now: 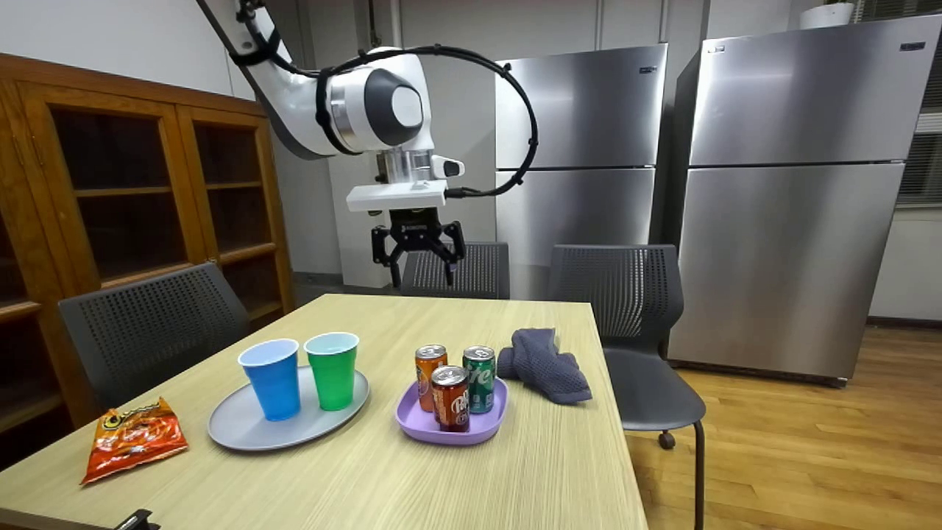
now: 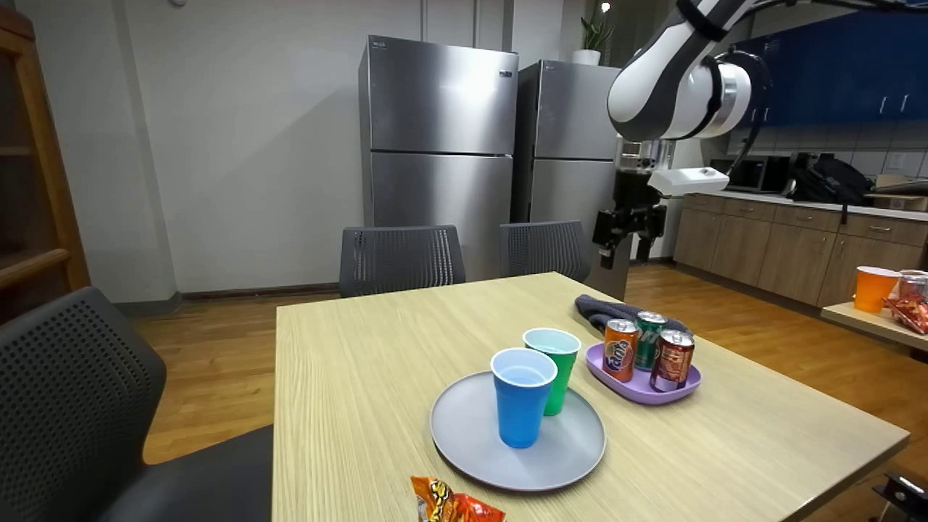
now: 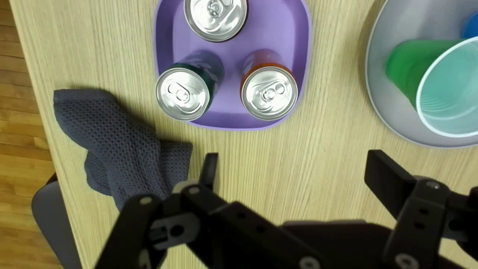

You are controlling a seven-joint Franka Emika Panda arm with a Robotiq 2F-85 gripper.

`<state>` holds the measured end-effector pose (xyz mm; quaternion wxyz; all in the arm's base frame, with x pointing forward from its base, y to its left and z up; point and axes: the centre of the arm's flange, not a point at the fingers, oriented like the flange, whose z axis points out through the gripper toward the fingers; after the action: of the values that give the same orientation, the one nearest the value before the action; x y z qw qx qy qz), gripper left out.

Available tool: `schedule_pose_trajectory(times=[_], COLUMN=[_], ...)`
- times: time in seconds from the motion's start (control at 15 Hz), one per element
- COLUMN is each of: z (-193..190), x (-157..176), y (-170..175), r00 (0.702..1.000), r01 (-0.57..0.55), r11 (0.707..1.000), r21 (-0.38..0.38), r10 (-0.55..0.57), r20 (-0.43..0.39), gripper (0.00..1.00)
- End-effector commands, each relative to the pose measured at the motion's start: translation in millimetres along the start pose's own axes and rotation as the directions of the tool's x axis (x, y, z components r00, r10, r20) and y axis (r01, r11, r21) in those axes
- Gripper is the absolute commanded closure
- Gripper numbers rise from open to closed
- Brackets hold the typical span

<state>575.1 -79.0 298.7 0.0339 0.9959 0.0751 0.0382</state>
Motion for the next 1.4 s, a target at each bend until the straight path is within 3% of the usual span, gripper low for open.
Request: schedule_pose_trajectory(times=[0.0,0.53,0.6,1.33], z=[-20,-37,-24,-27], x=[-26,-53,-37,-44], y=[-20,-42,-30,-34], r00=[1.000,0.997,0.999,0.998], r01=[-0.023,-0.080,-0.054,-0.064], r11=[1.000,0.997,0.998,0.998], r21=[0.009,0.008,0.012,0.013], r10=[0.024,0.080,0.054,0.064], r20=[-0.008,-0.003,0.000,0.000], gripper=[0.00,0.00,0.00,0.00])
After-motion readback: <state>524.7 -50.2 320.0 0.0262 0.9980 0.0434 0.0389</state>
